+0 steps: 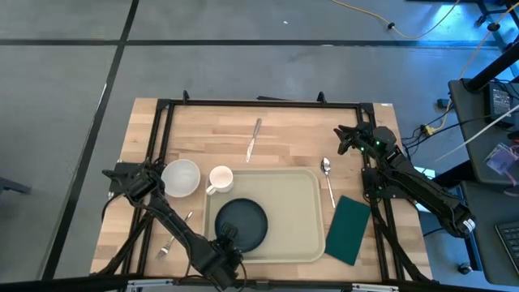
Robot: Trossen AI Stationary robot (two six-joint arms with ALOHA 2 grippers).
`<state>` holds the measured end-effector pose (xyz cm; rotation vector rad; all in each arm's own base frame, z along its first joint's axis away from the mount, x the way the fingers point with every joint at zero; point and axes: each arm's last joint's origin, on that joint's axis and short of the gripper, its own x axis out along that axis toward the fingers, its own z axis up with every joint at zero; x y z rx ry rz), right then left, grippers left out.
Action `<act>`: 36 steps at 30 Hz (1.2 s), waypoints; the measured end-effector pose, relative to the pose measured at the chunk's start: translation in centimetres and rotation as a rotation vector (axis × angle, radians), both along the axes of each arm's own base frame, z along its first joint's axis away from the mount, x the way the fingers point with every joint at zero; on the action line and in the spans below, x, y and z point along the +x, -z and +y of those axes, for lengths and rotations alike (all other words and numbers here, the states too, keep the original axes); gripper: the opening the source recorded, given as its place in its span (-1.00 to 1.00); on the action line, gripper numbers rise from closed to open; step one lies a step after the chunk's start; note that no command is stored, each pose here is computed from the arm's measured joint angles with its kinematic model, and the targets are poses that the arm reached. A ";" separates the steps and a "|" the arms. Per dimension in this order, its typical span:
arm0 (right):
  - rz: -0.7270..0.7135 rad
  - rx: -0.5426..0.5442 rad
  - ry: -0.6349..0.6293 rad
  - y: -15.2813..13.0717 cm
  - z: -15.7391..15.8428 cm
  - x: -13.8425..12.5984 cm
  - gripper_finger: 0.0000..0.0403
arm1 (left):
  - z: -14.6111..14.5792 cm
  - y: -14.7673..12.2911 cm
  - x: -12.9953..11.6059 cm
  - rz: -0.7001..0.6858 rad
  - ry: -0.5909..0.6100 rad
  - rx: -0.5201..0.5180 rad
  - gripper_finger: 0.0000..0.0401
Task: Set up tray
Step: Put the black plate on the brown serving tray at the bottom of the white mug, then put the white bowl on the black plate
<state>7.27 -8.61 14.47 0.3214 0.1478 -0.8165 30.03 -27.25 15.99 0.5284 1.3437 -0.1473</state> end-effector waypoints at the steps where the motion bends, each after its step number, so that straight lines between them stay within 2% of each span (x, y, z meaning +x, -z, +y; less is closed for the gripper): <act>1: 0.000 0.000 0.000 0.0 0.0 0.0 -0.36 | 0.0 -0.3 0.0 -0.006 -0.005 -0.005 -0.57; 11: 0.000 0.000 -0.001 0.0 0.0 0.0 -0.36 | 0.8 -2.6 -0.7 -0.014 -0.020 -0.006 -0.48; 18: 0.000 -0.001 -0.001 0.0 0.0 0.0 -0.36 | 1.5 -5.4 -1.6 -0.063 -0.126 -0.054 -0.57; 20: 0.001 0.000 -0.001 0.0 0.0 0.0 -0.36 | 2.0 -6.8 -2.4 -0.085 -0.189 -0.061 -0.60; 22: 0.001 -0.001 -0.001 0.0 0.0 0.0 -0.36 | 2.9 -8.7 -3.3 -0.150 -0.301 -0.036 -0.63; 25: 0.001 0.000 -0.001 0.0 0.0 0.0 -0.36 | 4.9 -11.2 -5.2 -0.253 -0.560 0.013 -0.66; 28: 0.003 -0.003 -0.001 0.0 0.0 0.0 -0.36 | 6.6 -13.2 -7.1 -0.261 -0.764 0.021 -0.64; 31: 0.003 -0.003 -0.002 0.0 0.0 0.0 -0.36 | 7.5 -14.3 -8.4 -0.274 -0.844 -0.024 -0.58; 36: 0.004 -0.004 -0.002 0.0 0.0 0.0 -0.36 | 8.5 -14.6 -9.7 -0.283 -0.872 -0.038 -0.36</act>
